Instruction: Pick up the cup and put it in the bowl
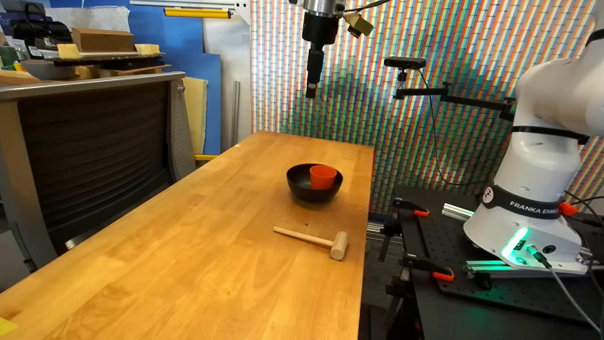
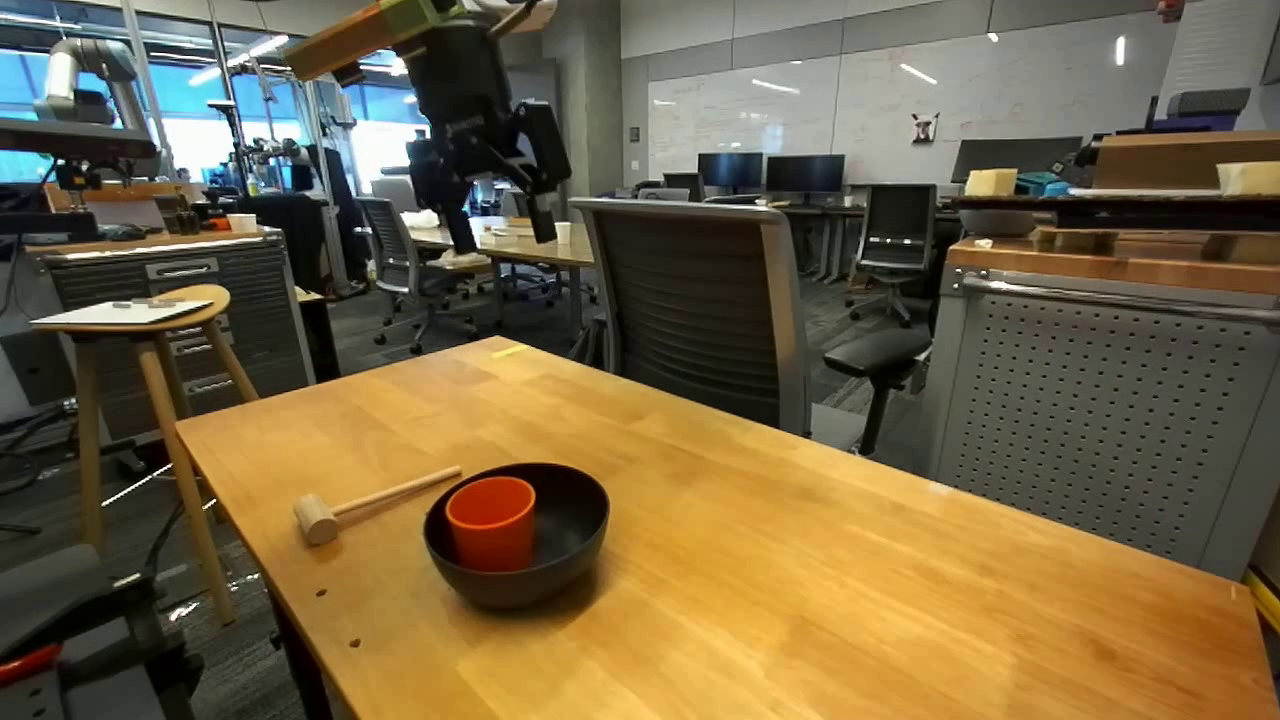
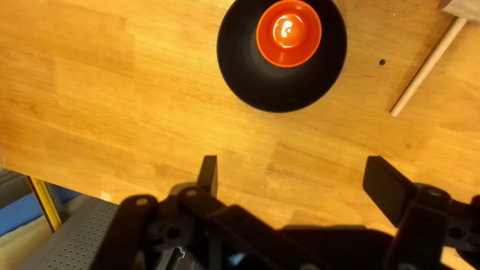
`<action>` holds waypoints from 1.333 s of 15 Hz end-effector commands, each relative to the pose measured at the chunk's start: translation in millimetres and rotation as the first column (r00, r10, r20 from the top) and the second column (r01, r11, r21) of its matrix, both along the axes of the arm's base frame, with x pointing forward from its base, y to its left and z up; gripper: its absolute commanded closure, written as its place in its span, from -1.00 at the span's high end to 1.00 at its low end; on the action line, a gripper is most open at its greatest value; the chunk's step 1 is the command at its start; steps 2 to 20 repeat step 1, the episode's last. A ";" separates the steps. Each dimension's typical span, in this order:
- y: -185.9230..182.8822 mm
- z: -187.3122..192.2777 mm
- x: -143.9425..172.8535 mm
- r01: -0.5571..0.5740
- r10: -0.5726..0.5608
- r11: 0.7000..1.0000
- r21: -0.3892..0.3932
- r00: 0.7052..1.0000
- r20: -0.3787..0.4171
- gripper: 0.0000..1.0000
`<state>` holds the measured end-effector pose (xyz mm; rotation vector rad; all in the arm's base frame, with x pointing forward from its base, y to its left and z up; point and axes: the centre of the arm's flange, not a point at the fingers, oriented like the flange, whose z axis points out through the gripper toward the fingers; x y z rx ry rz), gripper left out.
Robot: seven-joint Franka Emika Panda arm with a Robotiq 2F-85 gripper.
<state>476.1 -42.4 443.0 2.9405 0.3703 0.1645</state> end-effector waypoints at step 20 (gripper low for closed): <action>-0.3 -3.4 0.5 0.001 -0.001 1.000 0.000 1.000 -0.007 1.00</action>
